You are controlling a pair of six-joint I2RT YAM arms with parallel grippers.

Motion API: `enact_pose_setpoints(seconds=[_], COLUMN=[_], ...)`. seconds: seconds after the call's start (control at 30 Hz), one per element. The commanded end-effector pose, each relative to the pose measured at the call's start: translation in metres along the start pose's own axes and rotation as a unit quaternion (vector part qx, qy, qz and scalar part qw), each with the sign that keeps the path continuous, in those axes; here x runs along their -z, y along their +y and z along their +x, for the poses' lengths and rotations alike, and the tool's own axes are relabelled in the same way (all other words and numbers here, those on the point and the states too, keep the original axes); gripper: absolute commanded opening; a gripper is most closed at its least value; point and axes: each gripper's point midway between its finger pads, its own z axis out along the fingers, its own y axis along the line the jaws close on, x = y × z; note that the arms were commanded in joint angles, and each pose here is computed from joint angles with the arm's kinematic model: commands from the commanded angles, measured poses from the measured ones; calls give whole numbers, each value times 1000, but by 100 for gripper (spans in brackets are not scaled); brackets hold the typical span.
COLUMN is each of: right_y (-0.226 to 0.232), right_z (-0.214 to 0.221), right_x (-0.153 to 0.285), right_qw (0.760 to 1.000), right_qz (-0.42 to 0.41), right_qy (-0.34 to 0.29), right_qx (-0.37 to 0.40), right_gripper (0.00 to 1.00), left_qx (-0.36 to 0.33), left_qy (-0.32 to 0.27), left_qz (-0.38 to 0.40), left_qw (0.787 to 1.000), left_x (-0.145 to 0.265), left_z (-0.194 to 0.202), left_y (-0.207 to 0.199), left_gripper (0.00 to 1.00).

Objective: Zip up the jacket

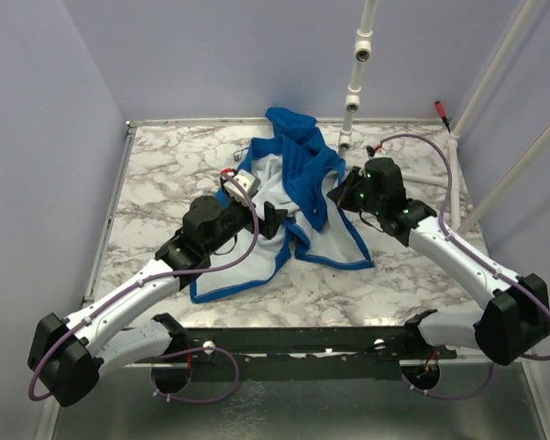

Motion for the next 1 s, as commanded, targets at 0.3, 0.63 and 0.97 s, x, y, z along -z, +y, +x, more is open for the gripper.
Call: enact_pose_setpoints(seconds=[0.3,0.63,0.97], right_y=[155,197,206], right_z=[-35,-20,-15], right_x=[-33,-61,-71], right_qw=[1000,1000,999], right_qz=[-20,-25,-29], right_qy=[-13,2,12], right_qx=[11,9,5], right_gripper=[1,1,1], left_qx=[90,64,21], left_qy=[-16,-11,17], left_qz=[-90,-179,-237], left_qw=[992,982,971], left_x=[14,38,17], left_z=[-9,11,47], left_y=[14,48,67], left_gripper=[99,99,99])
